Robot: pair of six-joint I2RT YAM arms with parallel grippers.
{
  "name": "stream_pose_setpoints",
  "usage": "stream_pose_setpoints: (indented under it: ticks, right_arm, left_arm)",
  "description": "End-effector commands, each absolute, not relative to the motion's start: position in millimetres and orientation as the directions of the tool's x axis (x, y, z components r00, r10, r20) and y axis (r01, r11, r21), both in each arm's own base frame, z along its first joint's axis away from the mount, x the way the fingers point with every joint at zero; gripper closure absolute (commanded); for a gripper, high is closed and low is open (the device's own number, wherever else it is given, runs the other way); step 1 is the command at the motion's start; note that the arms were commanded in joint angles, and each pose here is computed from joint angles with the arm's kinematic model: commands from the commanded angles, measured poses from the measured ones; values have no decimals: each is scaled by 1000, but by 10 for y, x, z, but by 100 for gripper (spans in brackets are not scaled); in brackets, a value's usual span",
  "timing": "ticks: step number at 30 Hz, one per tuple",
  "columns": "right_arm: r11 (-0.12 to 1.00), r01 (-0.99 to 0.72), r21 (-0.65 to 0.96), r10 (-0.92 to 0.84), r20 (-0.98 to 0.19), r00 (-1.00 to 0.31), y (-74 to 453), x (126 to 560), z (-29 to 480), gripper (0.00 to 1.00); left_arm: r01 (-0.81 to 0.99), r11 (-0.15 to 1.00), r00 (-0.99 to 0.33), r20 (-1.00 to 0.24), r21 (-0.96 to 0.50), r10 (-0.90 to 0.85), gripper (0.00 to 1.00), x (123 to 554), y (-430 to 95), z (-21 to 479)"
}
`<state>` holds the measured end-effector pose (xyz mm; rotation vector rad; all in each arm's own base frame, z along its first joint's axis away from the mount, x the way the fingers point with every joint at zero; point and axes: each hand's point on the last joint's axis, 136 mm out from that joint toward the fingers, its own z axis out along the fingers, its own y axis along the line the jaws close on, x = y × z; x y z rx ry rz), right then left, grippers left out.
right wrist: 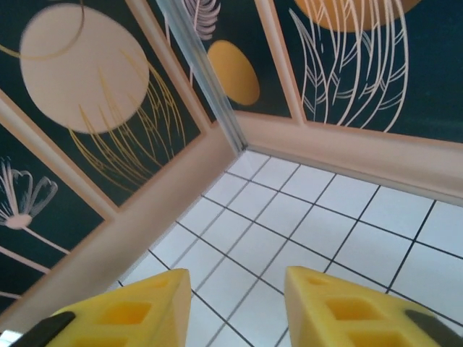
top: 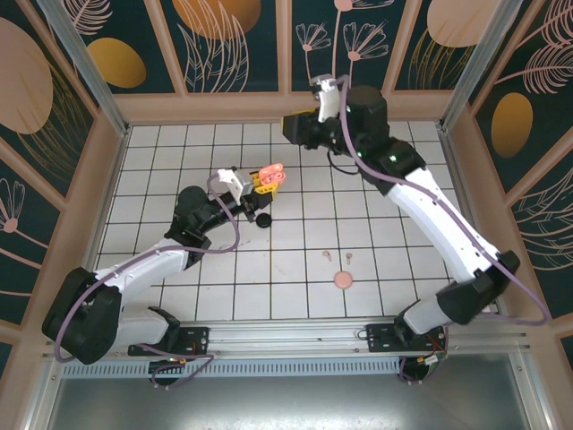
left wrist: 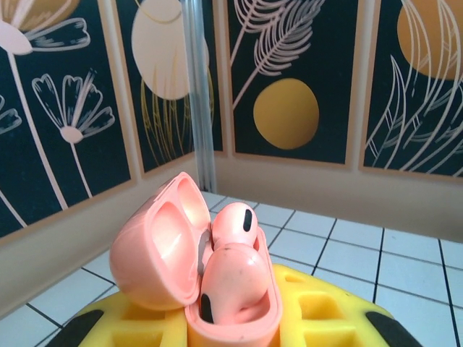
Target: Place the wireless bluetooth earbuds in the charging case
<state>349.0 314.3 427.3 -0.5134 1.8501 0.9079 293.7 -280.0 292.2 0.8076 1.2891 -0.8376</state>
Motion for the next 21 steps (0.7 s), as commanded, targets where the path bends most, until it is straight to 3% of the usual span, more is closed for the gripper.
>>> stream_pose_setpoints:
  ticks: [1,5,13,21]
  right_arm:
    - [662,-625,414,-91,-783,-615,3202,3499,3764,73]
    - [668,-602,438,-139,-721,-679,3308,3575,3571,87]
    - [657,-597,460,-234,-629,-742,3446,3380,3173,92]
    - [651,-606,457,-306,-573,-760,3282,2733,2892,97]
  left_arm:
    - [899,428,119,-992,89,-44,100,2898,-2889,2974]
    - [907,410,116,-993,92,-32,100,2898,-2919,2956]
    - [906,412,115,-993,95,-25,100,2951,-2948,2938]
    - [884,458,117,-993,90,-31,100,3047,-2922,2958]
